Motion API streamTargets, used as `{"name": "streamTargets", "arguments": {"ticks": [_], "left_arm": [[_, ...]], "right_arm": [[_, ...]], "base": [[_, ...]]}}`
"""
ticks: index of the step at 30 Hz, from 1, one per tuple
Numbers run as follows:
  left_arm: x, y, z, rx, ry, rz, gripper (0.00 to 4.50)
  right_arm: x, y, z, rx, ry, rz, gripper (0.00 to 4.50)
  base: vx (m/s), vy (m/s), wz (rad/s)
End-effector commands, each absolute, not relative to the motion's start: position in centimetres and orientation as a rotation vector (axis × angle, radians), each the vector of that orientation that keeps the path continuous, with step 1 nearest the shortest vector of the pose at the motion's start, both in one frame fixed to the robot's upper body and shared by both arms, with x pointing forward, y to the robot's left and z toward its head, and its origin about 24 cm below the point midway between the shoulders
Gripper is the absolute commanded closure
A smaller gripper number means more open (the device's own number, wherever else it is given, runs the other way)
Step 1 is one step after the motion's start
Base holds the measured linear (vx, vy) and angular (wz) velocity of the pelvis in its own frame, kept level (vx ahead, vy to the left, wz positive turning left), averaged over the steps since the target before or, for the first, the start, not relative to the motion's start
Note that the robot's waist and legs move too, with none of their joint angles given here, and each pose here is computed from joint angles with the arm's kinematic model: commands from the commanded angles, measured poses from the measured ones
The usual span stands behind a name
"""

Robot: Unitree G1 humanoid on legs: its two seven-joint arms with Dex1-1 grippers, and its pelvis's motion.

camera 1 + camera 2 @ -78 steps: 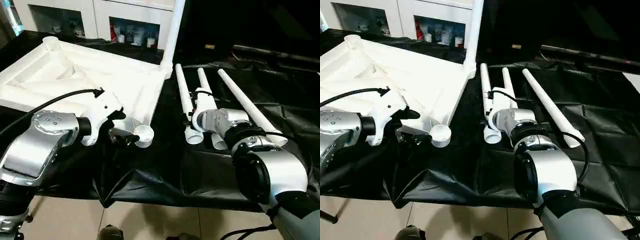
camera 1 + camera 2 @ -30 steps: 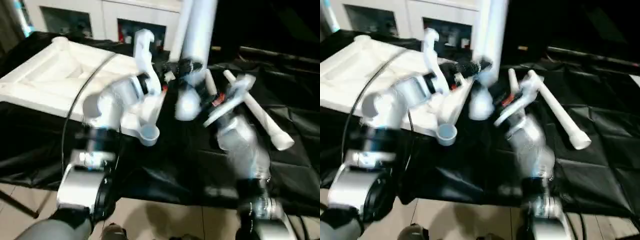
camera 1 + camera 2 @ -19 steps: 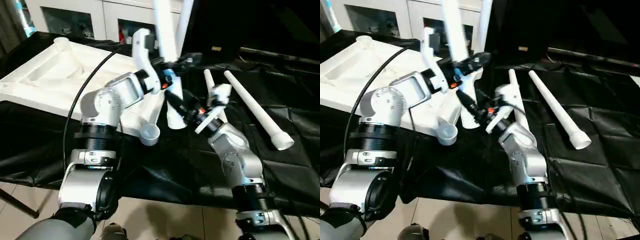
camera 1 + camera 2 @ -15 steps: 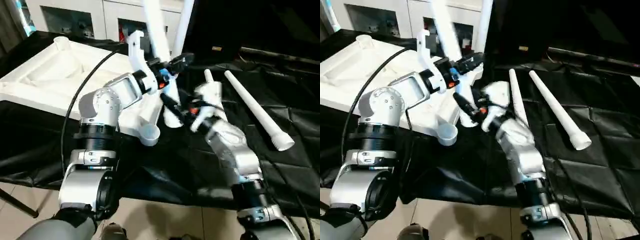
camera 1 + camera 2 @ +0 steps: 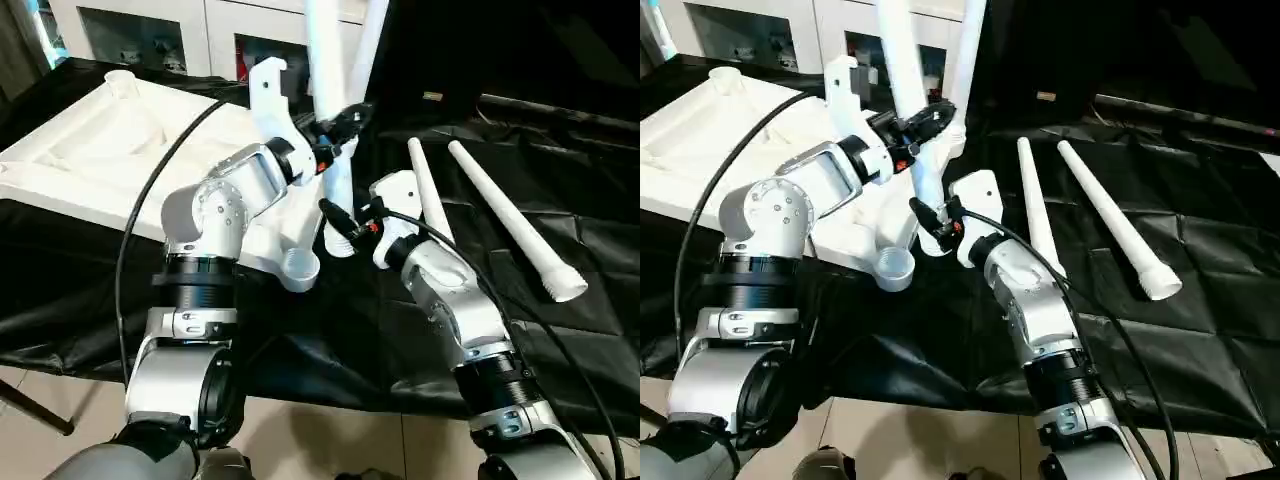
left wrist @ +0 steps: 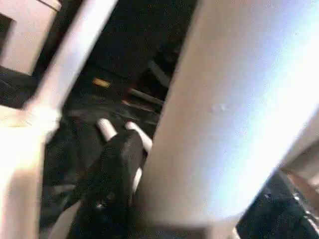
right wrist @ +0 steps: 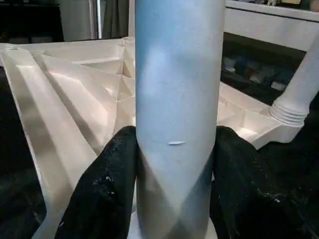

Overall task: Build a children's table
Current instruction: Pick table leg

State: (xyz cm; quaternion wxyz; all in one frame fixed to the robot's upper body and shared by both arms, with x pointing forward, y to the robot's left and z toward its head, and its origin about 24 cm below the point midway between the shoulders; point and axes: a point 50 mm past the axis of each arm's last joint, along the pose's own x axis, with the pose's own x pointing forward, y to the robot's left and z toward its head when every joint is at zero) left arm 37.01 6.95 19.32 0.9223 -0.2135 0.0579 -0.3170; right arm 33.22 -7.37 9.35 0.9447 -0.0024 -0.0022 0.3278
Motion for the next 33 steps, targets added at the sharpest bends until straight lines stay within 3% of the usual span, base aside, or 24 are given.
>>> {"name": "streamTargets", "arguments": {"ticks": [1, 2, 9, 10, 13, 18, 21, 23, 33], "left_arm": [[36.7, 5.7, 19.2, -0.391, 0.121, -0.664, 2.02], [36.7, 5.7, 19.1, -0.381, 0.117, -0.655, 2.22], [37.0, 6.3, 19.1, -0.385, 0.090, -0.625, 2.47], [37.1, 6.4, 19.1, -0.392, 0.087, -0.624, 2.50], [37.1, 6.6, 19.2, -0.402, 0.083, -0.637, 2.53], [36.9, 6.7, 19.8, -0.379, 0.076, -0.769, 2.67], [36.1, 7.0, 20.6, -0.360, 0.098, -0.975, 2.68], [35.9, 7.1, 21.1, -0.372, 0.117, -1.041, 2.68], [35.7, 7.0, 23.6, -0.410, 0.110, -1.204, 2.68]], "right_arm": [[33.6, -7.5, 10.1, 0.001, -0.014, 0.646, 2.64], [33.7, -7.5, 10.2, 0.003, -0.016, 0.647, 2.64], [33.8, -7.1, 11.6, 0.065, -0.057, 0.674, 2.64], [33.8, -7.1, 11.7, 0.079, -0.058, 0.679, 2.29], [33.9, -7.3, 12.0, 0.108, -0.053, 0.699, 1.92], [34.0, -8.7, 12.9, 0.193, -0.029, 0.799, 1.48], [33.0, -10.4, 14.2, 0.241, 0.060, 1.056, 1.47], [32.8, -11.2, 14.9, 0.249, 0.096, 1.130, 1.47], [31.6, -12.3, 15.1, 0.234, 0.246, 1.287, 1.47]], "base": [[0.000, 0.000, 0.00], [0.000, 0.000, 0.00], [0.000, 0.000, 0.00], [0.000, 0.000, 0.00], [0.000, 0.000, 0.00], [0.000, 0.000, 0.00], [0.000, 0.000, 0.00], [0.000, 0.000, 0.00], [0.000, 0.000, 0.00]]}}
